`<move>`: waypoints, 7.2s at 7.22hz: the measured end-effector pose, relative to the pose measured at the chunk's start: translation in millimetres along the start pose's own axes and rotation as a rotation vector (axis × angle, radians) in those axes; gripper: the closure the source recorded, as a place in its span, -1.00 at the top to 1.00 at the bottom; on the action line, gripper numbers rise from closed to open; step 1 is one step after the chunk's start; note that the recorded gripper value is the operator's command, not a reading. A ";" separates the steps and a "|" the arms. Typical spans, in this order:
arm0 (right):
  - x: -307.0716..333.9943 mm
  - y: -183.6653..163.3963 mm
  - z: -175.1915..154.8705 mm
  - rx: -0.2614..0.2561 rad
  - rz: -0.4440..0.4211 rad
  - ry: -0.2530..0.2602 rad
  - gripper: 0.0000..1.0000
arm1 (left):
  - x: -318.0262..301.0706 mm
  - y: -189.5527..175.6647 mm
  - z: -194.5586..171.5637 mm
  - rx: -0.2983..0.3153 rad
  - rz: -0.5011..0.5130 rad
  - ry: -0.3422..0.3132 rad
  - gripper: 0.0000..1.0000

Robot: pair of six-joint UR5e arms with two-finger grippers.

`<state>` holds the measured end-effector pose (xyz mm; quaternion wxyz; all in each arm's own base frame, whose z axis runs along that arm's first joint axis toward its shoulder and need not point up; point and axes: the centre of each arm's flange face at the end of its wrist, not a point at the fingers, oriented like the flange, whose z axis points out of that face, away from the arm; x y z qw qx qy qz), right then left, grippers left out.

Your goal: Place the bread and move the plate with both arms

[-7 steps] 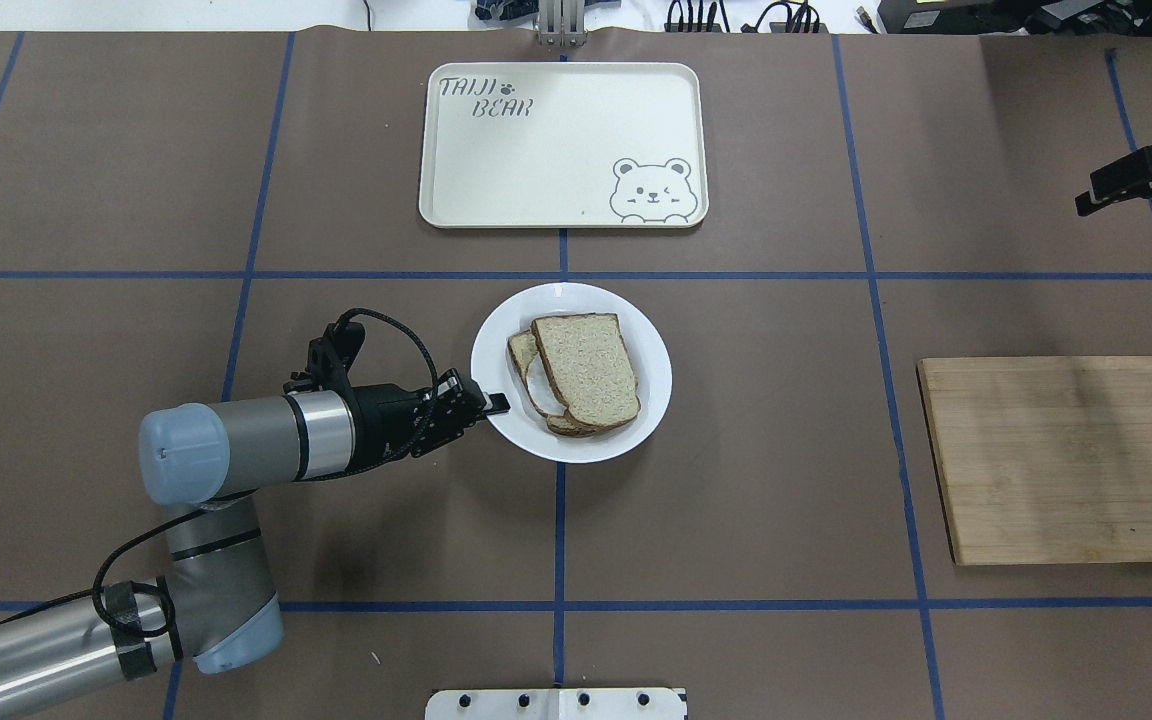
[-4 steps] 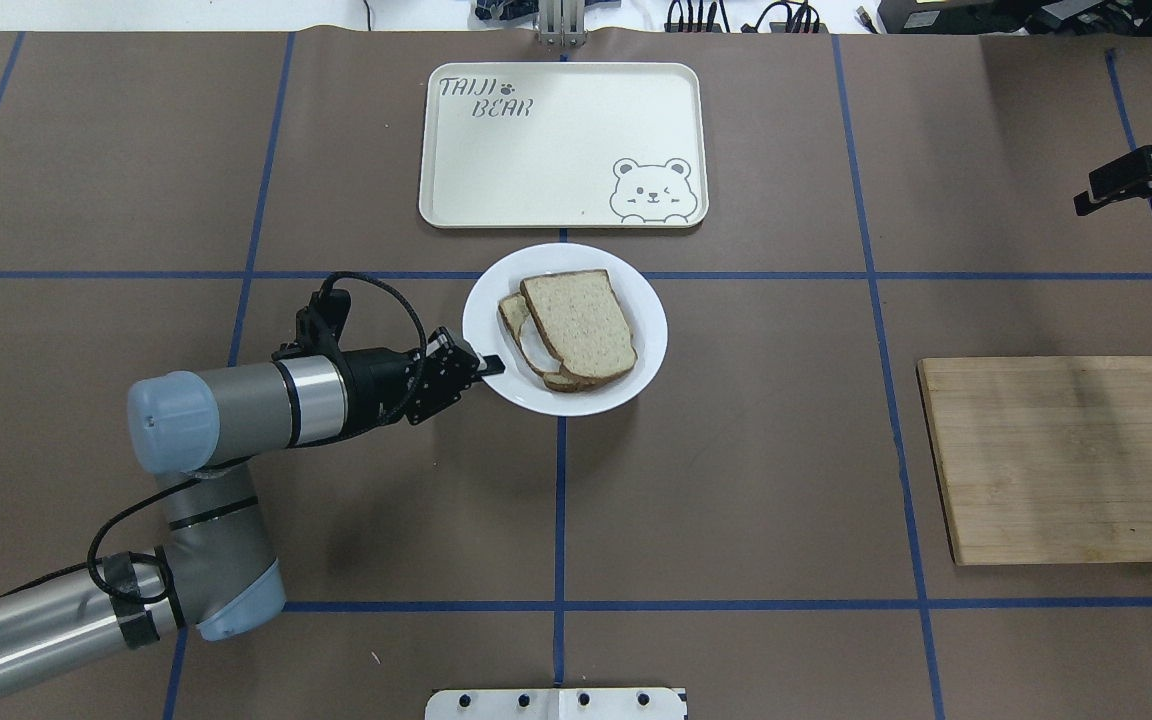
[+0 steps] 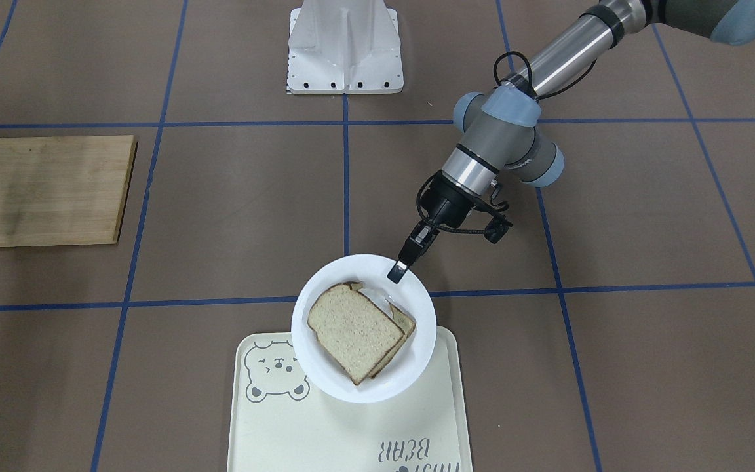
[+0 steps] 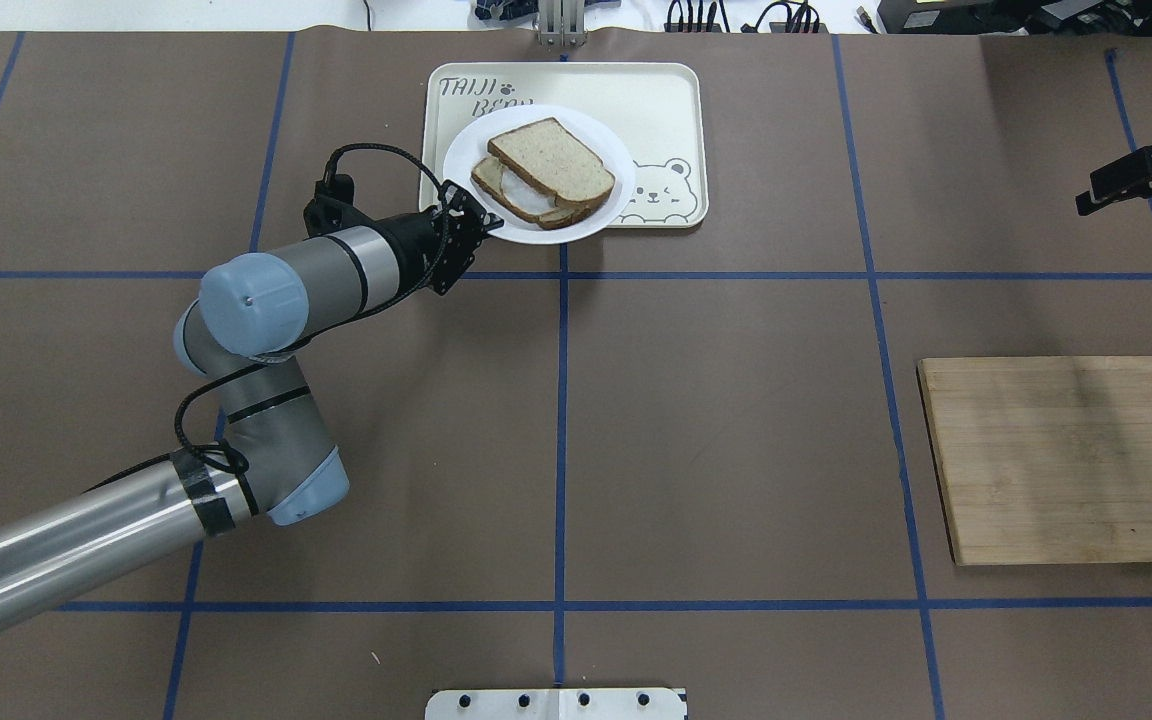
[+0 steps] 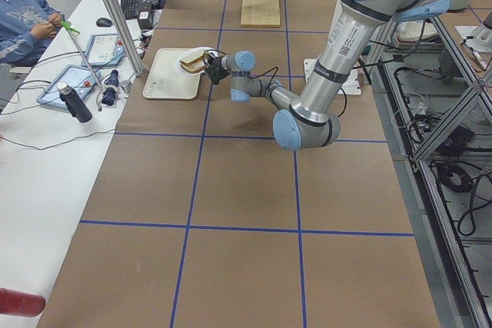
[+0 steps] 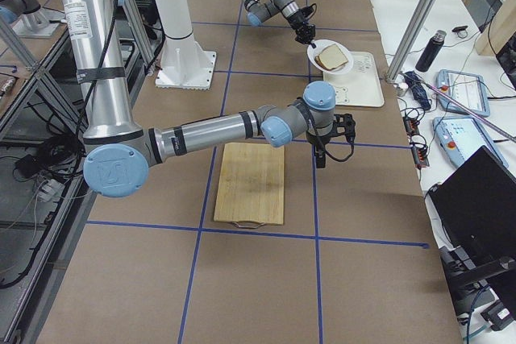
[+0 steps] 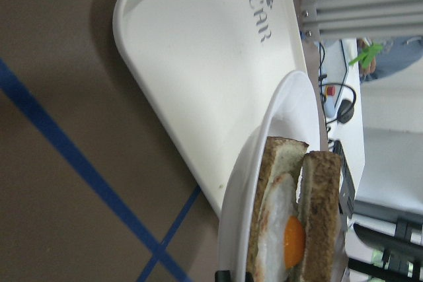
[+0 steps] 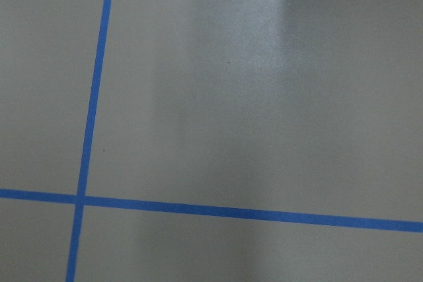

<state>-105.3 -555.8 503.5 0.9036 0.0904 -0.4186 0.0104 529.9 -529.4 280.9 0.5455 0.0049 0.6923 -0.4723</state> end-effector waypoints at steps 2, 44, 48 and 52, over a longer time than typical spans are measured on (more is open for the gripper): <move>-0.9 0.3 1.0 0.003 -0.003 0.008 1.00 | 4.3 -0.2 43.9 0.128 -0.072 0.019 -1.00; 16.7 9.3 -38.9 -0.127 -0.036 0.098 1.00 | 28.7 -430.7 -395.1 -0.449 1.143 -0.944 0.97; 11.5 7.7 -38.4 -0.139 -0.032 0.059 1.00 | 16.6 -436.1 -393.8 -0.456 1.187 -0.874 0.97; 19.9 19.2 -36.0 -0.138 0.005 0.086 1.00 | 19.0 -434.5 -391.1 -0.448 1.254 -0.812 0.97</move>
